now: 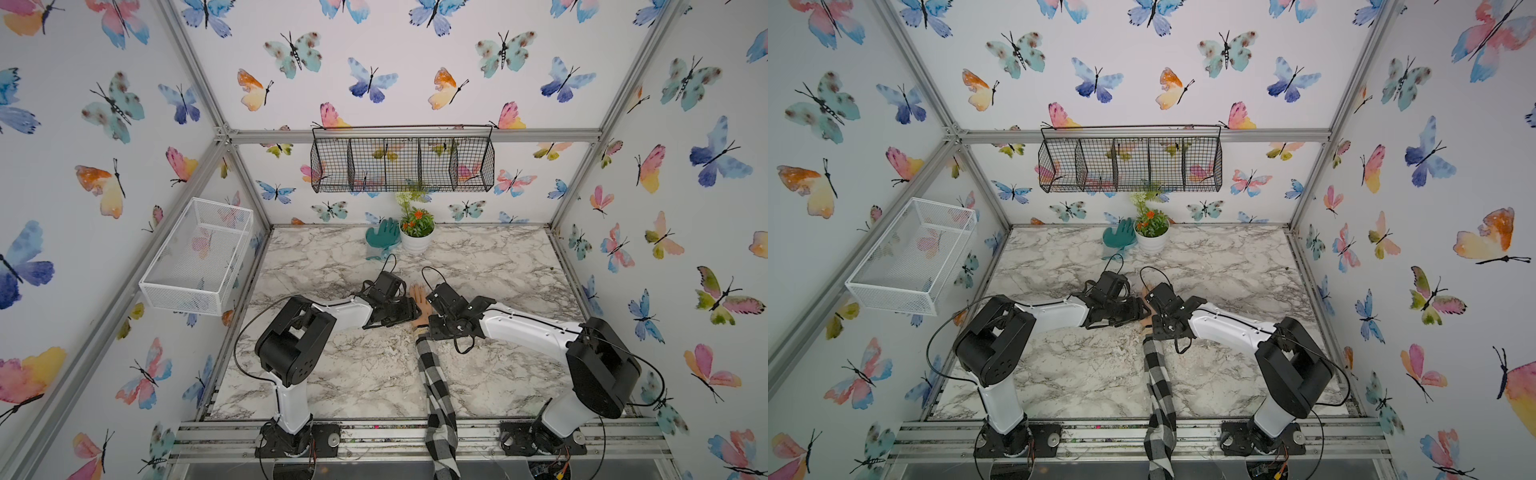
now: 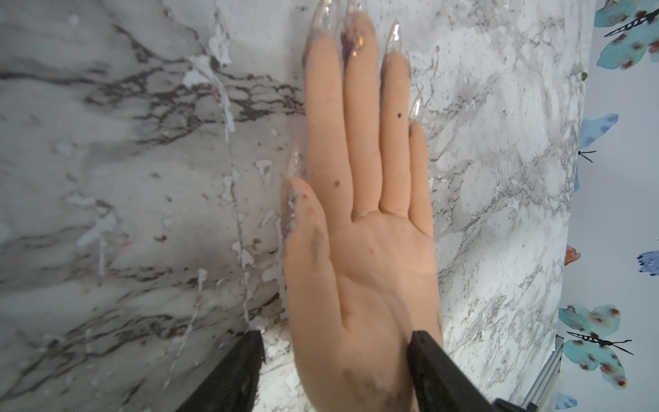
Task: Take off the watch
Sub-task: Untie the watch from the hand.
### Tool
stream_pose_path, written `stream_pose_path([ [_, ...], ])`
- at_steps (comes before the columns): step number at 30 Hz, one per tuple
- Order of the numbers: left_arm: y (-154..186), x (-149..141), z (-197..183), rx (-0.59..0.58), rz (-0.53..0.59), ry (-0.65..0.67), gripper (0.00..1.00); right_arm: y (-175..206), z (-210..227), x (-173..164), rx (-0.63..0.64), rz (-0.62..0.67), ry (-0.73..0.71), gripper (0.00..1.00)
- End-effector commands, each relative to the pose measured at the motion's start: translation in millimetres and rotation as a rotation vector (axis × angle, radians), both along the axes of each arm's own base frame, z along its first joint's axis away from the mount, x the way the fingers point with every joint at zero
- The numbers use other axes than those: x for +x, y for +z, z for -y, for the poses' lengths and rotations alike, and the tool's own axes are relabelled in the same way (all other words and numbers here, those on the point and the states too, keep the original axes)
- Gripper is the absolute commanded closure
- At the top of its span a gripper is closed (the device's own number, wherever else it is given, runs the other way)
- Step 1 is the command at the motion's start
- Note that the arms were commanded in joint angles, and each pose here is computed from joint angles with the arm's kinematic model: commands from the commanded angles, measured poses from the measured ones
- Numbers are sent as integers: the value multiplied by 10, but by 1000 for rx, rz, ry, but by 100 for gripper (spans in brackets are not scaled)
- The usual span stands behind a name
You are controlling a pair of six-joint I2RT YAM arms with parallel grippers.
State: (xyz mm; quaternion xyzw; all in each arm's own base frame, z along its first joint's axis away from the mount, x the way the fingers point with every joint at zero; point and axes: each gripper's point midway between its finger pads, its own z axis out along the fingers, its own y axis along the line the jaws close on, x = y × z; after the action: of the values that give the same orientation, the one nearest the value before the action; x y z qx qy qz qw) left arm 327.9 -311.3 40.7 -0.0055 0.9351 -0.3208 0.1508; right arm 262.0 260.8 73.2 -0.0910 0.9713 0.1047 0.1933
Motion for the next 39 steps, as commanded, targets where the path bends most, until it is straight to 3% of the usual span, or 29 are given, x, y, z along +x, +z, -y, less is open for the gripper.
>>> stream_pose_path([
  [1,-291,-173,-138,87,-87,-4,33,153,-139,5,67,8,29,63],
  [13,-276,-170,-131,83,-84,-2,34,153,-391,10,128,-30,96,73],
  [24,-265,-163,-122,80,-83,-2,34,-82,-345,-85,96,-84,98,76],
  [32,-244,-152,-114,77,-79,0,34,-217,-246,-141,44,-113,89,65],
  [39,-243,-151,-116,76,-81,2,34,-342,-210,-177,7,-134,100,63],
])
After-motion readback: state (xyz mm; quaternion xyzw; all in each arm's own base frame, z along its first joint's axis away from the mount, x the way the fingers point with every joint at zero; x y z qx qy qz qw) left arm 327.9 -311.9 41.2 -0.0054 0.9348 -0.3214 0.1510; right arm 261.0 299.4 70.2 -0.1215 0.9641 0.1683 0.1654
